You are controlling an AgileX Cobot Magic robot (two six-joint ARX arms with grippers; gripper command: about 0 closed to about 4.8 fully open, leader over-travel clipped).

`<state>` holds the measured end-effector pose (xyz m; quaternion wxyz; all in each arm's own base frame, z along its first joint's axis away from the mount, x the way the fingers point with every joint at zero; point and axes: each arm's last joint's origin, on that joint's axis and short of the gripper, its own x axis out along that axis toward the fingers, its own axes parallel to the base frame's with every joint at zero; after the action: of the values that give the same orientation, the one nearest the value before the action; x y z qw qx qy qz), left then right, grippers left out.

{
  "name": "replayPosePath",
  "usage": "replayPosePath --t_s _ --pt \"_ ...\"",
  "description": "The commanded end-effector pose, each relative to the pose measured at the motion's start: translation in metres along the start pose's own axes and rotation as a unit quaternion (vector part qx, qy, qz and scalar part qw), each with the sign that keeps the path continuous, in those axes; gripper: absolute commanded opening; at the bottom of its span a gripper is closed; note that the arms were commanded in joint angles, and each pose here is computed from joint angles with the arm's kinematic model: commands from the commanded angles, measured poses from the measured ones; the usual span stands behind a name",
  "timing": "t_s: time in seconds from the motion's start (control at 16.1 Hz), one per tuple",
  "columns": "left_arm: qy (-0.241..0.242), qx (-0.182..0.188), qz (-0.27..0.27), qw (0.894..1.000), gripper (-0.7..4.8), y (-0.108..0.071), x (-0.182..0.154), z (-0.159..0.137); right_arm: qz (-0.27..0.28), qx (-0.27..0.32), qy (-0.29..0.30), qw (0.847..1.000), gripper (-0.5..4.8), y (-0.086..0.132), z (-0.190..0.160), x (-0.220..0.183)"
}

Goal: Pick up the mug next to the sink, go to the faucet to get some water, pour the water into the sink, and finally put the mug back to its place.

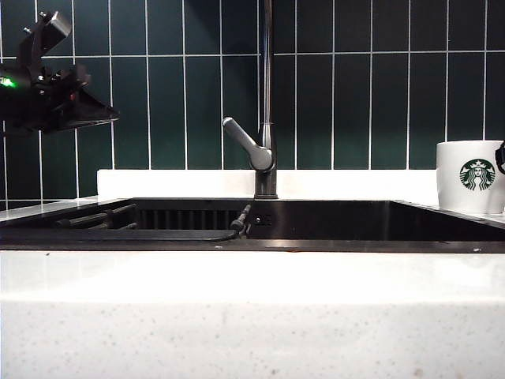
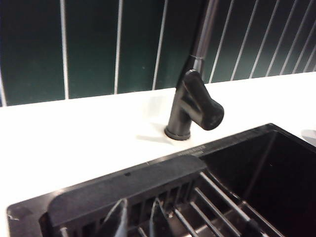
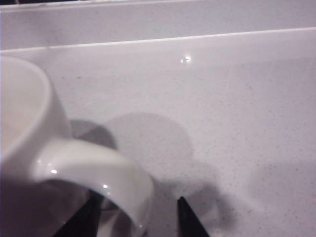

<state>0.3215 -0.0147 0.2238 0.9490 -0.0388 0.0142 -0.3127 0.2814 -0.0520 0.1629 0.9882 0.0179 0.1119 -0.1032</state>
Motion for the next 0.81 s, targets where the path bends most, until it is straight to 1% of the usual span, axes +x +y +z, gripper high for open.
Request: replayPosePath --t_s 0.06,0.31,0.43,0.56,0.62,0.68,0.81 --pt "-0.004 0.001 -0.005 1.0 0.62 -0.0003 0.0001 0.0022 0.002 -0.013 -0.027 1.0 2.1 0.0005 0.0064 -0.0002" --pt "0.004 -0.004 -0.005 1.0 0.62 -0.0002 0.0001 0.0004 0.002 -0.013 -0.037 0.999 2.02 0.0006 0.0082 -0.0004" --pt "0.006 -0.005 -0.004 1.0 0.62 -0.0002 0.0001 0.0001 0.002 -0.013 -0.038 0.999 1.52 0.0006 0.0085 -0.0004" --pt "0.006 -0.005 -0.005 1.0 0.62 -0.0002 0.0001 0.0001 0.002 -0.013 -0.039 0.999 1.27 0.0005 0.0087 -0.0003" --pt "0.006 -0.005 -0.004 1.0 0.62 -0.0002 0.0001 0.0001 0.002 -0.014 -0.039 0.999 1.0 0.0005 0.0086 -0.0004" --pt "0.006 -0.005 -0.005 1.0 0.62 -0.0002 0.0001 0.0001 0.002 -0.022 -0.039 0.999 0.56 0.0006 0.0087 -0.0003" --pt "0.006 -0.005 -0.005 1.0 0.62 -0.0002 0.0001 0.0001 0.002 -0.024 -0.039 0.999 0.37 0.0006 0.0087 -0.0003"
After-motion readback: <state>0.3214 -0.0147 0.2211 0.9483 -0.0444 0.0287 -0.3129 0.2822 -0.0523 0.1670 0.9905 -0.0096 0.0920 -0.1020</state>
